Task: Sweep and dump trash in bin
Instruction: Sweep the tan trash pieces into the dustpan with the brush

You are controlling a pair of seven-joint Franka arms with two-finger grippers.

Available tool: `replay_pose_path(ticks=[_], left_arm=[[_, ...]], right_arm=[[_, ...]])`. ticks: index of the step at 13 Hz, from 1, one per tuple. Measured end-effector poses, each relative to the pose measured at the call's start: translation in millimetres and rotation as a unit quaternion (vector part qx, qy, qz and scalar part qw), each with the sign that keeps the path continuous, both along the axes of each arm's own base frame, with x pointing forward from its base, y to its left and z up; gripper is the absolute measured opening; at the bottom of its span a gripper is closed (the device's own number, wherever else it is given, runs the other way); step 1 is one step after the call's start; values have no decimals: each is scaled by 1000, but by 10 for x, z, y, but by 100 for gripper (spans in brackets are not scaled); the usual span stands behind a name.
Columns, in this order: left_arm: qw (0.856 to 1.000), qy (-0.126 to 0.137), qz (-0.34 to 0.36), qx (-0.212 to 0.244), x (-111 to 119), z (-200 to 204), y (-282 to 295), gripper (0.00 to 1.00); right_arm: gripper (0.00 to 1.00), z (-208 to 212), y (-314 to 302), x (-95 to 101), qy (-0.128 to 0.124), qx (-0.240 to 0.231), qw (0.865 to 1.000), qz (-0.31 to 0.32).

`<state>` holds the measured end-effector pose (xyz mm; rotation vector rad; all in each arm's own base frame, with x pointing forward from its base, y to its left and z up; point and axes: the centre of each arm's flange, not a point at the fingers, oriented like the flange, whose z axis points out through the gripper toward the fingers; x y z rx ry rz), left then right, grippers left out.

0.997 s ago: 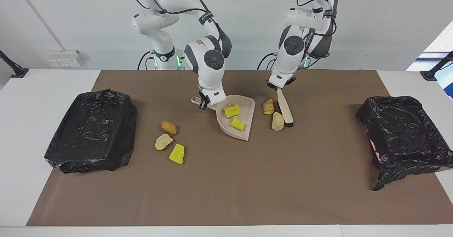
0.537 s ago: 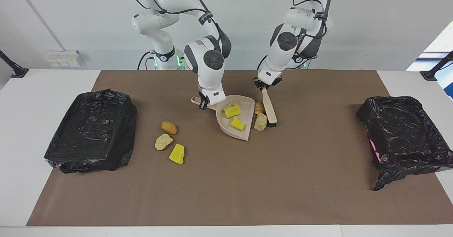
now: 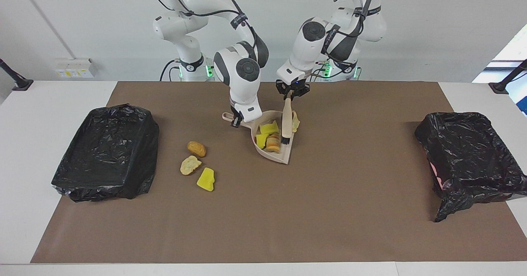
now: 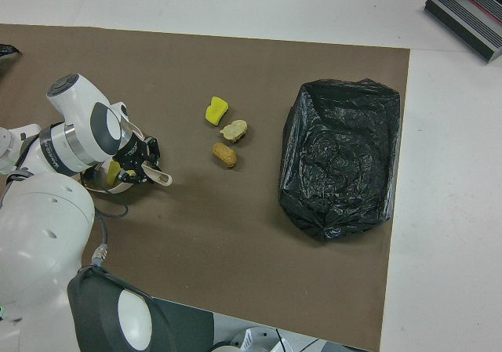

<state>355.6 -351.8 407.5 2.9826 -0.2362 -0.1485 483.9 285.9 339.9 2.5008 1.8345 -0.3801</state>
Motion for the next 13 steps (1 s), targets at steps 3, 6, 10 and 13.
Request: replay_pose_path(ticks=[3,6,10,13], left_arm=[[1000,22,13,8,181,289,126,26],[997,62,44,34,359,382,534,26],[991,79,77,69,352,296,804,26],[987,72,108,97,215,258,883,26]], right_arm=[[33,-3,-2,-1,0,0,1000,0],[33,-4,-3,-1,0,0,1000,0],[33,-6,-6,0,1,0,1000,-1],[33,-7,-8,0,1,1,1000,-2]])
